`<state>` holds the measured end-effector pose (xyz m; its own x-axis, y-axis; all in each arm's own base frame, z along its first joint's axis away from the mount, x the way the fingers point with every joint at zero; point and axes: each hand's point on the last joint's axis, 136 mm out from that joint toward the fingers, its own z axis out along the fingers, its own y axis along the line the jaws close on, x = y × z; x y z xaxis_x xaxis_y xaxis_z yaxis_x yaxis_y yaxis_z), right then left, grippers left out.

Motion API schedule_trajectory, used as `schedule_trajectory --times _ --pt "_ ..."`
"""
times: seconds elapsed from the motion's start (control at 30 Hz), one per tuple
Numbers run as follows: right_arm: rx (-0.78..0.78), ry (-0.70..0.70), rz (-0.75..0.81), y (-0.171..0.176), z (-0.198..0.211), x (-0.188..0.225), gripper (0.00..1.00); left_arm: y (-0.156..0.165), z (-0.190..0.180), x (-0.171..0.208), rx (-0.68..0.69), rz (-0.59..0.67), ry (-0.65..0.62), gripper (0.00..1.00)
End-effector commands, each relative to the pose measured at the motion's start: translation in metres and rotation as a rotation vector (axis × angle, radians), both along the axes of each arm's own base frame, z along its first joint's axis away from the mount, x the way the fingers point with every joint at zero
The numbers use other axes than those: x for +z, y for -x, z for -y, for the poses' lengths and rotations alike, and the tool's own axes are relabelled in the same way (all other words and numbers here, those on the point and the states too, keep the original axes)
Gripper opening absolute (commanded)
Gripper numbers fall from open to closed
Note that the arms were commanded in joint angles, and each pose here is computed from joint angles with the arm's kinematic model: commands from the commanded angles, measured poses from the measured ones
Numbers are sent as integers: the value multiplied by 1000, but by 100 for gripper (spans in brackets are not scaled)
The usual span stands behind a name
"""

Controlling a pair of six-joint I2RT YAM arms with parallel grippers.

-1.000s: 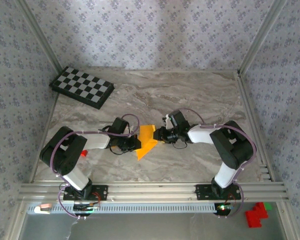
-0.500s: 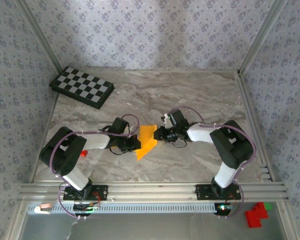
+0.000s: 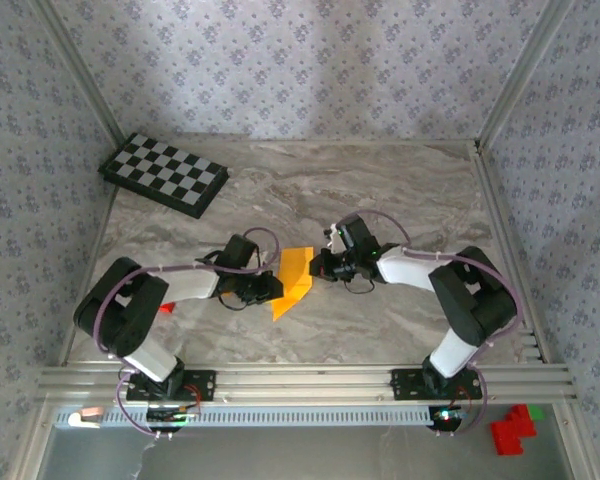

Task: Fold a paper plane with a square sheet of paper (pick it up from the middle)
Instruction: Fold the paper plane at the bottom-center of the table.

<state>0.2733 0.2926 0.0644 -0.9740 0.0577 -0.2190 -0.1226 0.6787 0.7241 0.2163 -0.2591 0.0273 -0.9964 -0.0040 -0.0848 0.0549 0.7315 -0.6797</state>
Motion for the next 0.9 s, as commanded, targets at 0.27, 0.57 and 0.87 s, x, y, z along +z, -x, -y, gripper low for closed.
schedule_trajectory --times 0.27,0.57,0.87 --pt "-194 -45 -139 11 6 7 0 8 7 43 -130 367 -80 26" --pt "-214 -124 -203 11 6 5 0 16 16 53 -280 664 -246 47" --pt "-222 -162 -233 8 8 7 0 10 28 46 -398 800 -423 70"
